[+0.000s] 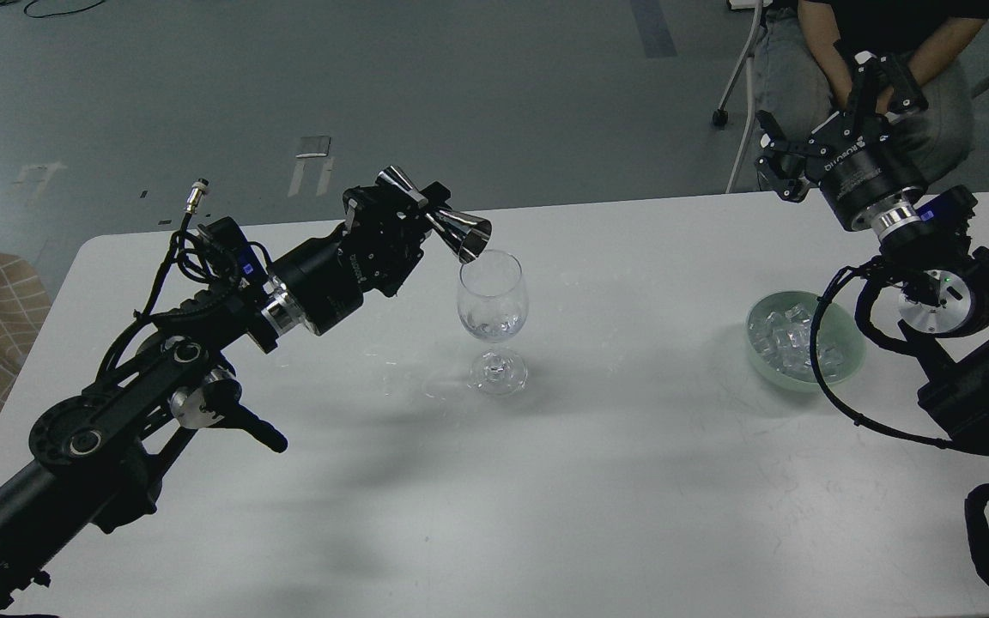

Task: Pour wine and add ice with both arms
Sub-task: 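Turn the jigger upright and move it back toward the table edge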

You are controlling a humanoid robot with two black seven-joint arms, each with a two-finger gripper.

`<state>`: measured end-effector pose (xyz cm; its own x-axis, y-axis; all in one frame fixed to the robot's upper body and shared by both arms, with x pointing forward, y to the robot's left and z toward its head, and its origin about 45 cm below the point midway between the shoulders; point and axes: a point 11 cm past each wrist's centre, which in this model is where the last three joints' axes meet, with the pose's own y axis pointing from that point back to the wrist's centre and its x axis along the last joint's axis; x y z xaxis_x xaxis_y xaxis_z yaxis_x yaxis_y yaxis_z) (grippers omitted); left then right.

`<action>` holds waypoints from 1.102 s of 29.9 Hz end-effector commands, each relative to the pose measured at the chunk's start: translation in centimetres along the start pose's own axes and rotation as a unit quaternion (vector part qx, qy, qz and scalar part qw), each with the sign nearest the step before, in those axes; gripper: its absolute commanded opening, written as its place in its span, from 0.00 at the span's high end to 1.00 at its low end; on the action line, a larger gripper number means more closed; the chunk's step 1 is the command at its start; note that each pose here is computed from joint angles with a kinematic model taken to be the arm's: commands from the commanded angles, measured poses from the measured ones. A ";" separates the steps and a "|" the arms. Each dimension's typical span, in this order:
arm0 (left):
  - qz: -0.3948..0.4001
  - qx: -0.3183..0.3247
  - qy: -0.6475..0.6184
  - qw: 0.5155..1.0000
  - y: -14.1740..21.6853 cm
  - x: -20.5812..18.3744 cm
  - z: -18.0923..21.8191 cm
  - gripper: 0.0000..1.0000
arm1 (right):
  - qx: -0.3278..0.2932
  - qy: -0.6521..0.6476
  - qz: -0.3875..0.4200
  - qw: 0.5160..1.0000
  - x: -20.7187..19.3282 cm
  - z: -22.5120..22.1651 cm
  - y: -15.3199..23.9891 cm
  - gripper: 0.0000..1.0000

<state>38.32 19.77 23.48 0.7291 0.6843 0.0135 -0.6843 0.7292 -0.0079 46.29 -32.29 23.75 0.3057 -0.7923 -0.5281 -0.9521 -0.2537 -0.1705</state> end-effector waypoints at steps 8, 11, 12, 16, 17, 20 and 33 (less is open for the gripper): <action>0.045 -0.005 0.158 0.986 0.8 1.9 0.3 1.00 | -0.001 0.000 0.002 1.000 0.2 0.1 0.2 0.00; 0.061 0.010 0.194 0.979 2.0 2.5 -0.6 1.00 | -0.002 -0.001 0.002 1.000 0.2 0.2 0.2 0.00; 0.066 0.011 0.219 0.973 2.4 2.5 -1.0 1.00 | -0.002 -0.001 0.002 1.000 0.2 0.2 0.2 0.00; 0.069 0.003 0.275 0.959 3.1 2.3 -1.0 1.00 | -0.003 -0.001 0.002 1.000 0.2 0.2 0.2 0.00; 0.074 0.010 0.293 0.953 3.6 2.2 -1.4 1.00 | -0.004 0.000 0.003 1.000 0.2 0.3 0.3 0.00; 0.081 0.010 0.348 0.934 4.7 1.7 -1.9 1.00 | -0.005 -0.001 0.003 1.000 0.2 0.4 0.3 0.00; 0.178 -0.039 0.510 0.840 9.7 4.4 -3.0 1.00 | -0.014 -0.002 0.003 1.000 0.1 0.7 0.3 0.00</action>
<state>35.25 28.46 20.91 0.2036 0.5050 -0.8388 -0.8627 0.4976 0.0901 46.07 -32.11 23.06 0.3006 -0.7916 -0.5321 -0.9535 -0.2626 -0.1480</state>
